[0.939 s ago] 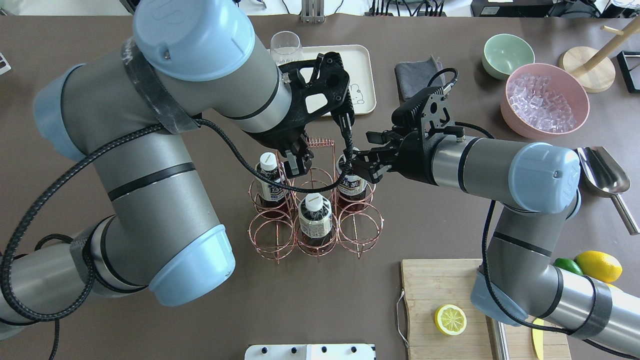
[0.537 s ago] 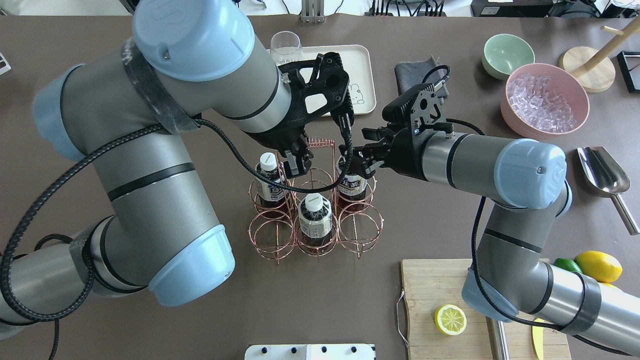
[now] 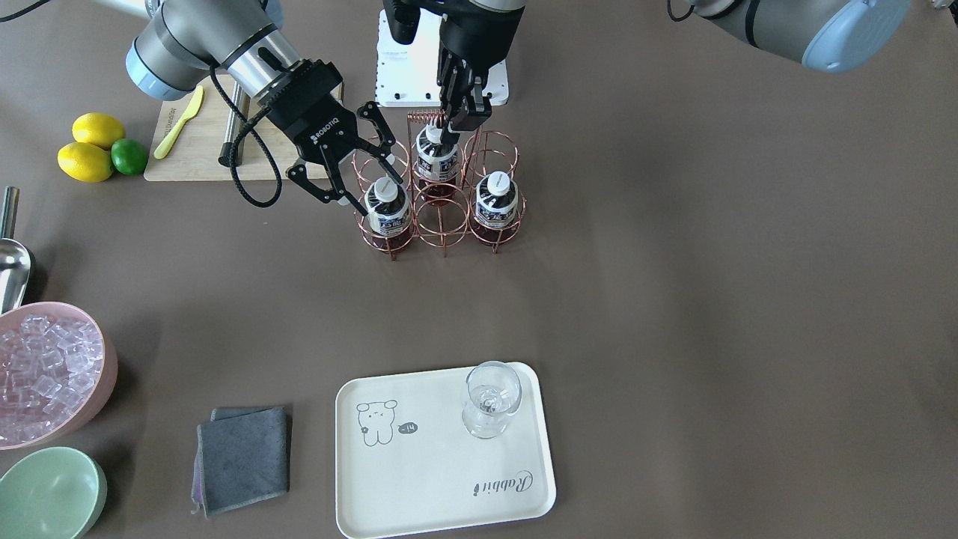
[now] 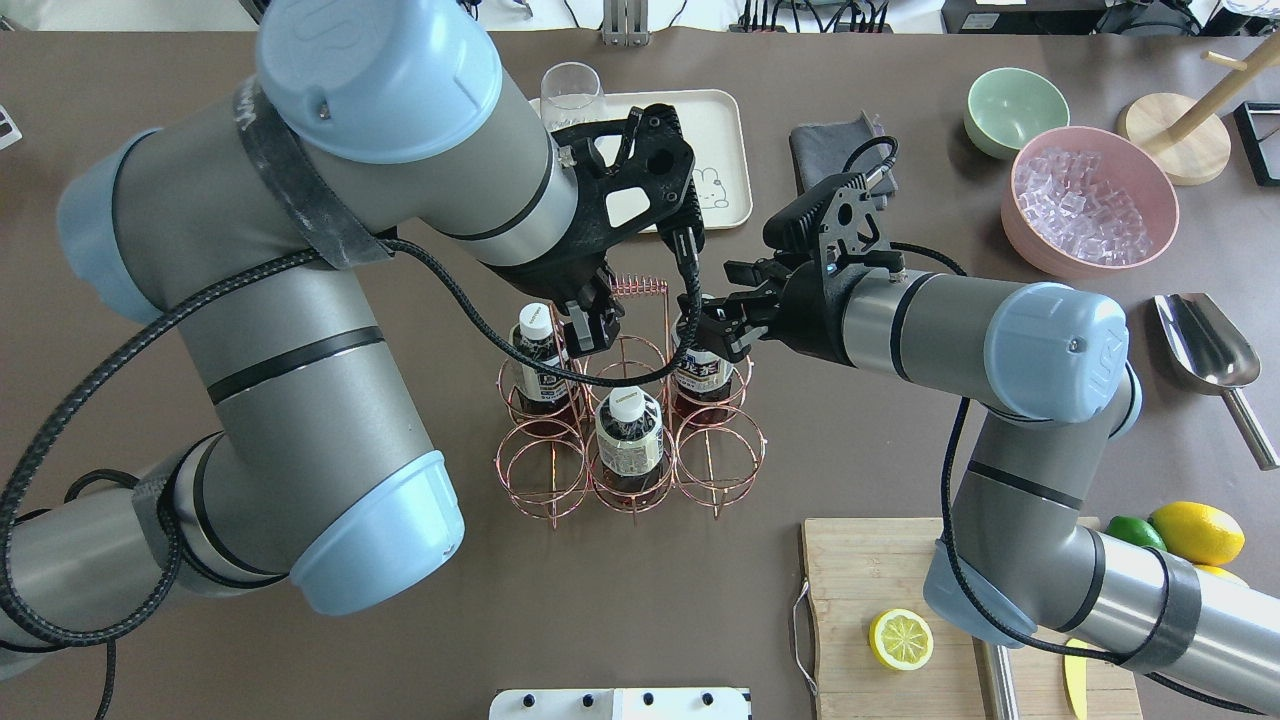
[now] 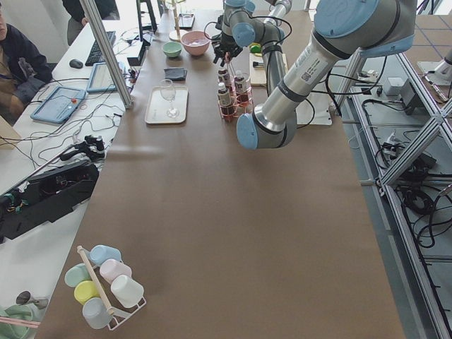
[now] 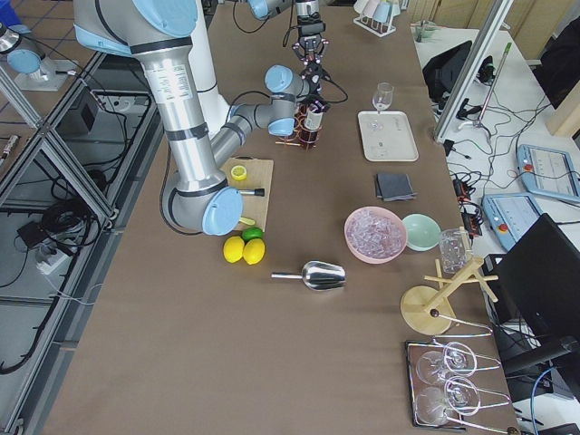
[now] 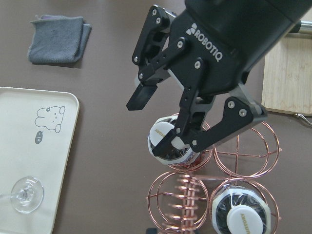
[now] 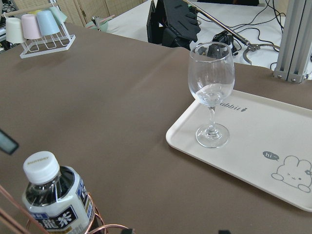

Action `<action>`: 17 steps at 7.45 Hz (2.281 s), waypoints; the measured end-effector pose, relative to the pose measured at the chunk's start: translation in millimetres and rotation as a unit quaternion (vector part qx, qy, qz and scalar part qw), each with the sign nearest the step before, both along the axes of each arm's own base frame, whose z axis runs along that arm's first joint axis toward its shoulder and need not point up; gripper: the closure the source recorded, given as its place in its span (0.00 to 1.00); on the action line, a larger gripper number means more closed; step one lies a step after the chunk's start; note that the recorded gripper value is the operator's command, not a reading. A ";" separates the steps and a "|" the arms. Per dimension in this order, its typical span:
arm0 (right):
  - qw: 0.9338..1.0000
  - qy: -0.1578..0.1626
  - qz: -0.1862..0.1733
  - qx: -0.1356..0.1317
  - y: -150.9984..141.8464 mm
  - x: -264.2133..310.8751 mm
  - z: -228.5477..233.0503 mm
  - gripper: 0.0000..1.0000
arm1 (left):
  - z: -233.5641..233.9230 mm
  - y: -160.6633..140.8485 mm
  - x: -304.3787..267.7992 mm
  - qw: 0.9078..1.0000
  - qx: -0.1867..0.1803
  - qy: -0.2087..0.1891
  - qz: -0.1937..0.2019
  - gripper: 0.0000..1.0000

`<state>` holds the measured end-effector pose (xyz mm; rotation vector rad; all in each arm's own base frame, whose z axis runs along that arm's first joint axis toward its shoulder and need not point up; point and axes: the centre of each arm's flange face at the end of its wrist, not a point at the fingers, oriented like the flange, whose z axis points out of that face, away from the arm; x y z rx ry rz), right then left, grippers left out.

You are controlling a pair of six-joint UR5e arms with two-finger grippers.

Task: Take tea from basket to plate

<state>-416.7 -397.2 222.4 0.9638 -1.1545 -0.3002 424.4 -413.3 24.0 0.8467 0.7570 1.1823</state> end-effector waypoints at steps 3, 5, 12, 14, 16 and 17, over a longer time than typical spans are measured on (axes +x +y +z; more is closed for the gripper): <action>1.000 0.000 -0.006 -0.002 4.7 -3.2 0.0 0.35 | 0.7 0.0 -0.5 1.000 0.000 0.000 0.000 1.00; 1.000 -0.002 -0.007 -0.002 5.8 -2.6 -1.5 0.35 | 1.0 0.2 -0.8 1.000 0.000 0.000 0.000 1.00; 1.000 0.002 -0.005 -0.004 3.5 -7.5 1.4 0.43 | 1.9 0.3 -1.0 1.000 0.000 -0.001 0.000 1.00; 1.000 0.003 0.001 -0.003 1.4 -8.8 2.1 0.44 | 1.5 0.4 -1.2 1.000 0.000 0.000 0.000 1.00; 1.000 0.002 0.004 -0.002 -0.6 -11.0 -1.5 0.45 | 1.4 0.5 -1.2 1.000 0.000 0.000 -0.001 1.00; 1.000 0.002 0.005 -0.002 -2.3 -13.8 -3.2 0.60 | 1.3 0.4 -1.2 1.000 0.000 0.000 -0.001 1.00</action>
